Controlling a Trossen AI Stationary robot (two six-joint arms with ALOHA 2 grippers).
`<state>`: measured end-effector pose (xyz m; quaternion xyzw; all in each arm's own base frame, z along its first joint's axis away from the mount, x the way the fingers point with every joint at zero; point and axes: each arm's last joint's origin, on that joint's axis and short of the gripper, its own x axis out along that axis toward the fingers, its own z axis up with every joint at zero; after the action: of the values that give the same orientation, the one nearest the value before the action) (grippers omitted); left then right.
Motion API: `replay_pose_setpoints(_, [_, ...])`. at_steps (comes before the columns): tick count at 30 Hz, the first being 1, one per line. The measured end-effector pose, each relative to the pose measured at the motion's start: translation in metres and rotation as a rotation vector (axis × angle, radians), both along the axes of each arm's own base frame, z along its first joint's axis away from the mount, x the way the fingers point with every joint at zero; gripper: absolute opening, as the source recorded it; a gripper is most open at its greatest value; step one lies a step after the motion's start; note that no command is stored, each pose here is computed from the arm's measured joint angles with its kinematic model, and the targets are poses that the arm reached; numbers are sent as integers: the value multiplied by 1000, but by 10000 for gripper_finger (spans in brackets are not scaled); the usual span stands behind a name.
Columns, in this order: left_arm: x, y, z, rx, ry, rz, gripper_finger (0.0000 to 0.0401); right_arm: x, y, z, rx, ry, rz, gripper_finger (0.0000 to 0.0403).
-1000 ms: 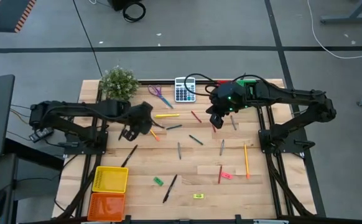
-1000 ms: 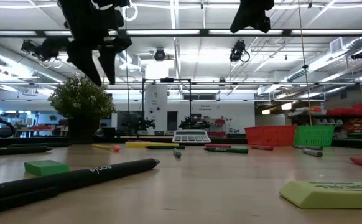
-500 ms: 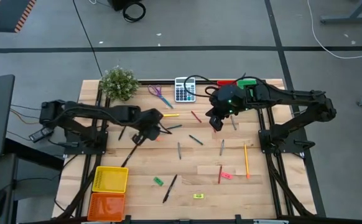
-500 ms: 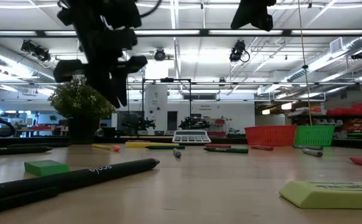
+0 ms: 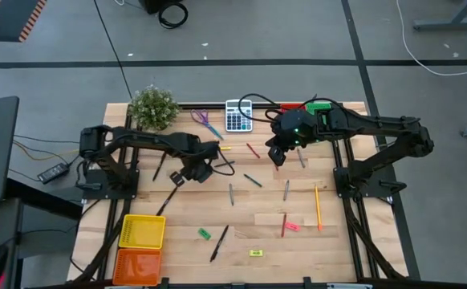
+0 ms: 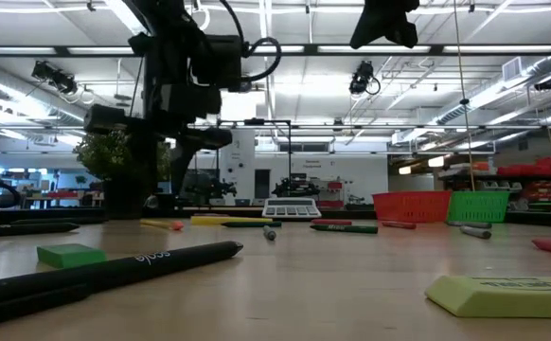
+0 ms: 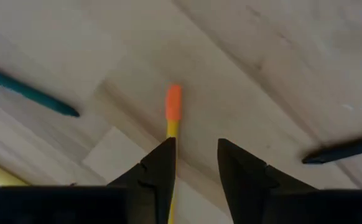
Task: Sort crayons/erasers/pens/pencils in bins
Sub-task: Put the top yellow pencil into the yellow bin
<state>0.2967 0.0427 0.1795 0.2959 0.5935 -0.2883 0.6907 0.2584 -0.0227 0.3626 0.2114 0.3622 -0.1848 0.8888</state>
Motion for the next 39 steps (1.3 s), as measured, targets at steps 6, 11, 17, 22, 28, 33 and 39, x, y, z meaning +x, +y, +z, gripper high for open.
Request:
replay_pose_setpoints(6, [7,1,-11,2,0,-33,176,0,0,0,-4,1,0,10])
replay_pose_setpoints(11, [12,2,-24,-2,21,-16,199,0,0,0,-6,0,-4,10])
replay_pose_setpoints(17, [20,4,-42,-9,32,27,194,0,-1,0,7,-9,-35,10])
replay_pose_setpoints(22, [21,4,-50,-19,67,79,154,0,1,0,26,-14,-50,10])
replay_pose_setpoints(28, [21,3,-48,-15,51,92,61,1,5,0,19,-13,-40,10])
replay_pose_setpoints(33, [22,2,-45,-17,71,99,24,0,5,0,4,-13,-52,10])
replay_pose_setpoints(39, [40,3,-13,-29,72,180,55,0,5,0,0,-11,-48,10])
